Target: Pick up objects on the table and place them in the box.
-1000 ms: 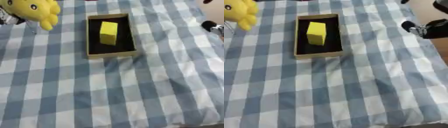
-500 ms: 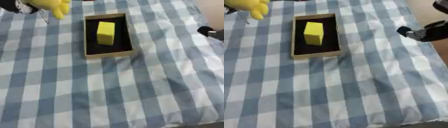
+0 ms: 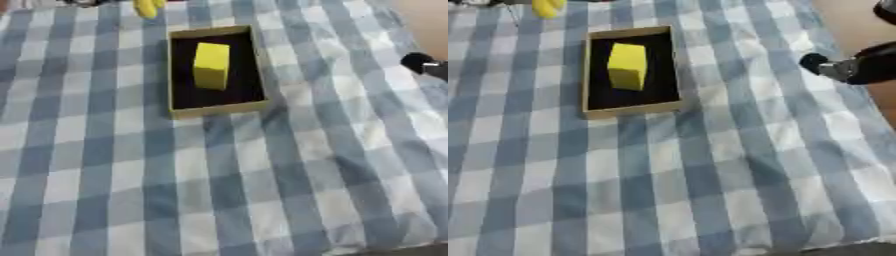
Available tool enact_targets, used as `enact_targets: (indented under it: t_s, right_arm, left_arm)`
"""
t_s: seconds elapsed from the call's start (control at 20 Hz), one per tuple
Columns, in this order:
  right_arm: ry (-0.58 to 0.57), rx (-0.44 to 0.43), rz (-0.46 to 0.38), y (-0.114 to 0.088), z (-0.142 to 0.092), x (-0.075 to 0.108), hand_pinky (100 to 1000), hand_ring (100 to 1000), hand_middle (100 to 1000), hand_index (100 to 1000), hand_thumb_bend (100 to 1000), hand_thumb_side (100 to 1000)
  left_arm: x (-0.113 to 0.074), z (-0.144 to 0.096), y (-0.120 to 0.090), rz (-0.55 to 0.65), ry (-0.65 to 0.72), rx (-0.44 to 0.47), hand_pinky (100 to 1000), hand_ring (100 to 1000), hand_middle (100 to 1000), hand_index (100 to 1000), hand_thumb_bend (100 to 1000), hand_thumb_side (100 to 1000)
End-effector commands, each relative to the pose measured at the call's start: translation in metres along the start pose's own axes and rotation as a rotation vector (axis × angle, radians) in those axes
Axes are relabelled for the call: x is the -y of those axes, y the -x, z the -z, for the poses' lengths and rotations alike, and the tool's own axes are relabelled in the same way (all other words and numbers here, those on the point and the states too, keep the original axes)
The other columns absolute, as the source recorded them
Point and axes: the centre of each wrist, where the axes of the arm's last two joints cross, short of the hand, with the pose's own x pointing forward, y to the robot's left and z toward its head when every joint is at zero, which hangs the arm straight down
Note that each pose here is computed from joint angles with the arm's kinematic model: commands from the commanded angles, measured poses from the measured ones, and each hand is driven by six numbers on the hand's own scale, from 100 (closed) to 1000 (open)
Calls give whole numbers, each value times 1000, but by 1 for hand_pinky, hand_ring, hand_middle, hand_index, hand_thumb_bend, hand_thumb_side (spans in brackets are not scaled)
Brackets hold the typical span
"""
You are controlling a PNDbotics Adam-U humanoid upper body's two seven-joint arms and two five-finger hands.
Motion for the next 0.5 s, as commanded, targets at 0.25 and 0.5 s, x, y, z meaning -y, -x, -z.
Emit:
enact_targets:
  t_s: [0.25,0.5]
  right_arm:
    - [33,8,-28,2,1,12,865,911,900,920,405,319]
    - [49,15,-22,1,4,13,863,909,899,919,381,332]
  left_arm:
    - [14,38,0,-6,1,-1,671,548,386,589,330,100]
    - [32,64,-7,-7,-19,75,674,556,392,600,312,100]
